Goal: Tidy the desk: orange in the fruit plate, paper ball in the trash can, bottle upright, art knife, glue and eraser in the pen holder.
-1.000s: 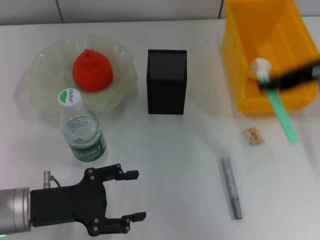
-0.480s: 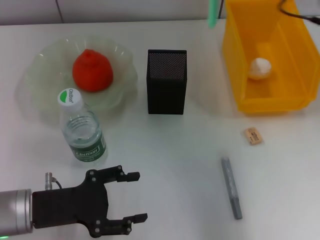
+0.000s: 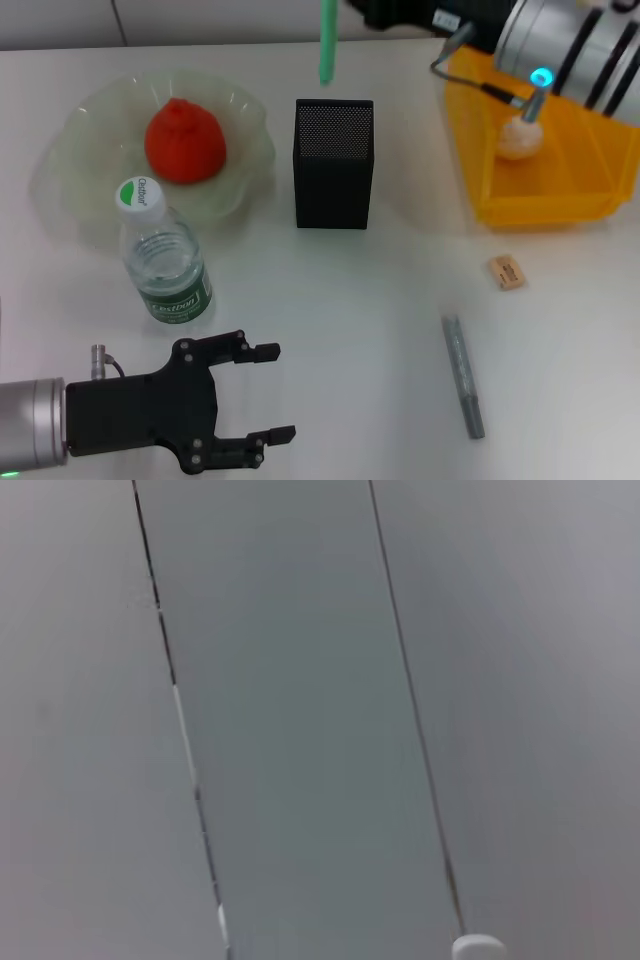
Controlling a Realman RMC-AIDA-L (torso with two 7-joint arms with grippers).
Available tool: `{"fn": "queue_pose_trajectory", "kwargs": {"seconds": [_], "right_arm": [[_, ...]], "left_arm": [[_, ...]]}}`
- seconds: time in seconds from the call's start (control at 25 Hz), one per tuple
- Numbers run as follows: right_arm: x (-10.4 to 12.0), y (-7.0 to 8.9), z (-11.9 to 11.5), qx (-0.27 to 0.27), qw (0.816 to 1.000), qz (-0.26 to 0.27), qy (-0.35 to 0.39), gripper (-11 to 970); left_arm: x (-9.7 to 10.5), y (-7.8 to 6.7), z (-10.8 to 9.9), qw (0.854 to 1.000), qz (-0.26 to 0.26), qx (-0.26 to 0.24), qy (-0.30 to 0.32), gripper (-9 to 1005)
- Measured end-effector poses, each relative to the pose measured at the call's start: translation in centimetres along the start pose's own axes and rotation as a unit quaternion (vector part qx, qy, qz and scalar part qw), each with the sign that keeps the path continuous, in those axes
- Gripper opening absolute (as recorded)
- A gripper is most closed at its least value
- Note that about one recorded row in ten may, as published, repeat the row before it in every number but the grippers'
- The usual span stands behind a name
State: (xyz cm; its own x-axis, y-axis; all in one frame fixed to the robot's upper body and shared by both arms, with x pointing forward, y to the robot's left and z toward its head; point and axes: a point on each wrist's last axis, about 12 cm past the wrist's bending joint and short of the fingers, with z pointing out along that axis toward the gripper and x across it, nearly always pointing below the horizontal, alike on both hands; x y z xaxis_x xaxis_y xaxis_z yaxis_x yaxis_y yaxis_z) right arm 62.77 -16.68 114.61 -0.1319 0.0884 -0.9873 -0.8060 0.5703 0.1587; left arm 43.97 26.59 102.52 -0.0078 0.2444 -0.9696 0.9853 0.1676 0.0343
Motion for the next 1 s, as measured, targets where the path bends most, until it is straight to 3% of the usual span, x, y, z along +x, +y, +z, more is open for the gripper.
{"fn": "queue_pose_trajectory", "kwargs": {"seconds": [0.56,0.72,1.0], "right_arm": [[2.3,0.7,1.0,-0.017,0.999,-0.021,0.038,226],[2.4,0.7,0.7,-0.017,0.999,-0.019,0.038,231],[1.4,0.9,-1.1,-0.028,0.999,0.002,0.028,321]], "left_arm": [[0.2,-0.2,0.3,1.000,-0.001,0.002,-0.002,772],[0.2,-0.1,0.2,1.000,0.000,0.001,-0.002,772],[0.2,-0.1,0.1,1.000,0.000,0.002,-0.002,772]]}}
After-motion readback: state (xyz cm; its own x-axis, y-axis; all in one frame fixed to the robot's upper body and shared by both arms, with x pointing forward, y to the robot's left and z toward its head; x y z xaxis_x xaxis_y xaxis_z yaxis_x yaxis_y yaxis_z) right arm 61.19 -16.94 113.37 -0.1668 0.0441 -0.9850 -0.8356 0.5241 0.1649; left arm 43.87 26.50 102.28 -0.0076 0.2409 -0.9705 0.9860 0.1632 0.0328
